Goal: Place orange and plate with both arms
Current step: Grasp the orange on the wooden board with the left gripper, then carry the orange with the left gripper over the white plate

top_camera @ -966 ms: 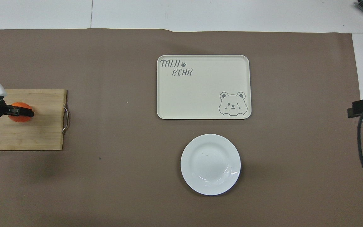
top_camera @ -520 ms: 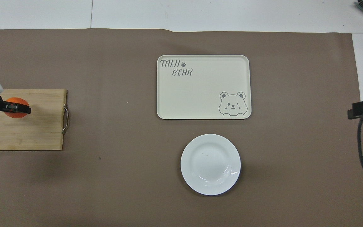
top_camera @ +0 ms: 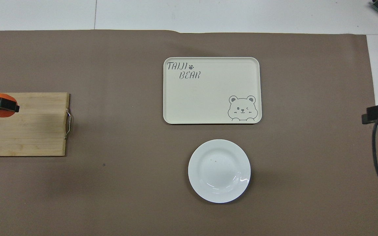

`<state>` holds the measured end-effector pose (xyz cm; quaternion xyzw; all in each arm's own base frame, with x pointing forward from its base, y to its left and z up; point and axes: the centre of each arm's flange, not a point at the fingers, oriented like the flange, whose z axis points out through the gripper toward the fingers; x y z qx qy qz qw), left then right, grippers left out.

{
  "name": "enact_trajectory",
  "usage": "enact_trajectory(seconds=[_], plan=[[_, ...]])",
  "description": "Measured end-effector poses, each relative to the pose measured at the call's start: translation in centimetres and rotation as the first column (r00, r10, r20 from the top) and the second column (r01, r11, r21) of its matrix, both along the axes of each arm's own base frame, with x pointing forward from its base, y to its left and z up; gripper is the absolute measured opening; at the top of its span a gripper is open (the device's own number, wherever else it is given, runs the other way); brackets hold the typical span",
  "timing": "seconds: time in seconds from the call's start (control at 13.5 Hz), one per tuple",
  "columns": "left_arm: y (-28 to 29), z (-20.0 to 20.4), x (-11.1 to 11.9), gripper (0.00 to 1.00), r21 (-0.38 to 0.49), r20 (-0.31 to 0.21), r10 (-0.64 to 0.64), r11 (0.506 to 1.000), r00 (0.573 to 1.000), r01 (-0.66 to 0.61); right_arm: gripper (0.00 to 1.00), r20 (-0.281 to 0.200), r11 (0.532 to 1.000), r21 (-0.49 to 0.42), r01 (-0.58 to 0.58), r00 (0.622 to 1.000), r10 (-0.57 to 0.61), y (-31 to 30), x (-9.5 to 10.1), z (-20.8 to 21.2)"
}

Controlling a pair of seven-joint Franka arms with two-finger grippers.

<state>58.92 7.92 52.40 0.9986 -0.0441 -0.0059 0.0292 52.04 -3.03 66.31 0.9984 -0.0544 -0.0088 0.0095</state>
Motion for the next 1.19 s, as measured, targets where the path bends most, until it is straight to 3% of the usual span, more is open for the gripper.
enact_trajectory(seconds=[0.22,0.45,0.74,1.19], plan=[[-2.5,5.1,-1.3,0.78,-0.002,-0.033,0.009,1.0,0.999,-0.009,1.0,-0.001,1.0,0.0,-0.011,1.0,0.011,0.1,0.0,0.0],[-3.4,7.9,-2.2,0.78,0.001,-0.021,0.019,1.0,1.0,-0.019,1.0,-0.005,1.0,0.001,-0.01,1.0,0.01,0.1,-0.2,-0.2],[-6.4,7.9,-2.1,0.78,0.004,-0.026,0.055,0.999,0.998,-0.054,1.0,-0.006,1.0,0.001,-0.01,1.0,0.01,0.1,-0.3,-0.2],[-20.1,7.2,-3.3,0.78,0.021,-0.047,0.131,0.991,0.99,-0.13,1.0,-0.01,1.0,0.002,-0.01,1.0,0.01,0.1,-0.4,-0.4]])
